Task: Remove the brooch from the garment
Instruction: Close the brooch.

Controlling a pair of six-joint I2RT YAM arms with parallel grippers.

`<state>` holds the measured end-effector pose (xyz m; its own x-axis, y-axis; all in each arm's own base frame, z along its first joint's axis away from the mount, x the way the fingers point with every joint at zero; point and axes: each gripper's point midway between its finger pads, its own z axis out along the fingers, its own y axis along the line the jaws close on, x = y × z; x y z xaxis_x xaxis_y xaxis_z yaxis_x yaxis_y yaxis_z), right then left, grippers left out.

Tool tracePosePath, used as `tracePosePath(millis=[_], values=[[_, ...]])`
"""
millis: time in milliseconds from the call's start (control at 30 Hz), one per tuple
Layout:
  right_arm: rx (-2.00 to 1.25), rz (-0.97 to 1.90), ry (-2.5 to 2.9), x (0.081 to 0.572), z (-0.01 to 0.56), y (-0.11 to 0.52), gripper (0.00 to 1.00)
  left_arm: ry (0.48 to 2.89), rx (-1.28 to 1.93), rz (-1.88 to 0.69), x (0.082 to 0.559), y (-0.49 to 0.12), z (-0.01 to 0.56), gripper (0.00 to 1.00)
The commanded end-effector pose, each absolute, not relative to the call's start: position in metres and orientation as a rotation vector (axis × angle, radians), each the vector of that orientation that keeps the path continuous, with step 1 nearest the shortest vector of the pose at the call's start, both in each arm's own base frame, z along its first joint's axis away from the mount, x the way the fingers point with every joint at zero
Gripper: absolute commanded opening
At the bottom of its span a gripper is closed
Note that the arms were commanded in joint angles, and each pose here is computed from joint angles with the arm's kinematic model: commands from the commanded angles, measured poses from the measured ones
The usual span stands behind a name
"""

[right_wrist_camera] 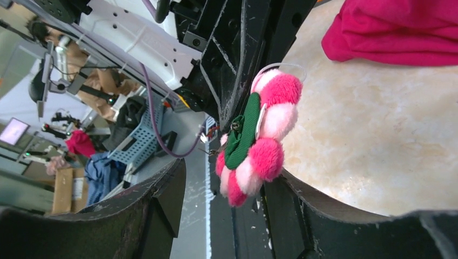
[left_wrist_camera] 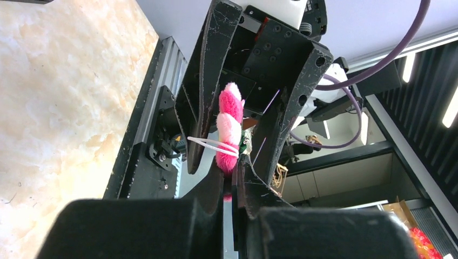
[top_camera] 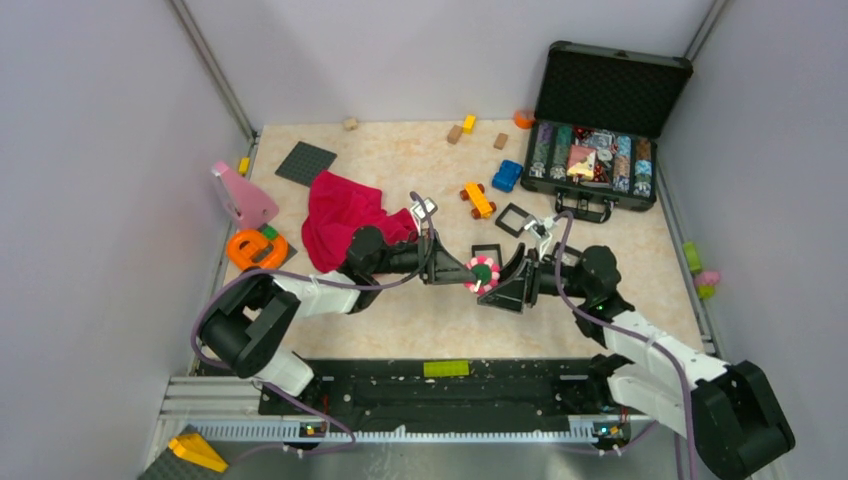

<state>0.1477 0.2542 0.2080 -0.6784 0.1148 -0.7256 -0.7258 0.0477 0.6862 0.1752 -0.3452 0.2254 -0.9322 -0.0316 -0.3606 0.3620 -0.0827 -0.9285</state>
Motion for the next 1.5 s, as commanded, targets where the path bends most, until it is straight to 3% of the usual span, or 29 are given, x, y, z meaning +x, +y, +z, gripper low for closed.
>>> tracePosePath(millis=[0, 267, 700, 1133, 1300, 1467], values=[[-0.703, 1.596, 1.677, 0.148, 0.213, 0.253, 0.57, 1.803, 0.407, -2.132, 0.17, -0.34, 0.243, 0.0], [-0.668, 1.529, 1.643, 0.156, 0.239, 0.25, 0.57, 1.606, 0.301, -2.308, 0.174, -0.335, 0.276, 0.0], [-0.382, 1.368, 1.518, 0.183, 0.304, 0.229, 0.51, 1.499, 0.077, -2.45, 0.192, -0.331, 0.327, 0.0], [-0.324, 1.348, 1.415, 0.196, 0.409, 0.226, 0.51, 1.273, 0.027, -2.643, 0.208, -0.324, 0.417, 0.0], [-0.314, 1.344, 1.464, 0.201, 0.427, 0.228, 0.51, 1.259, 0.059, -2.636, 0.206, -0.323, 0.422, 0.0], [-0.342, 1.37, 1.544, 0.203, 0.412, 0.236, 0.56, 1.396, -0.01, -2.552, 0.214, -0.331, 0.395, 0.0]])
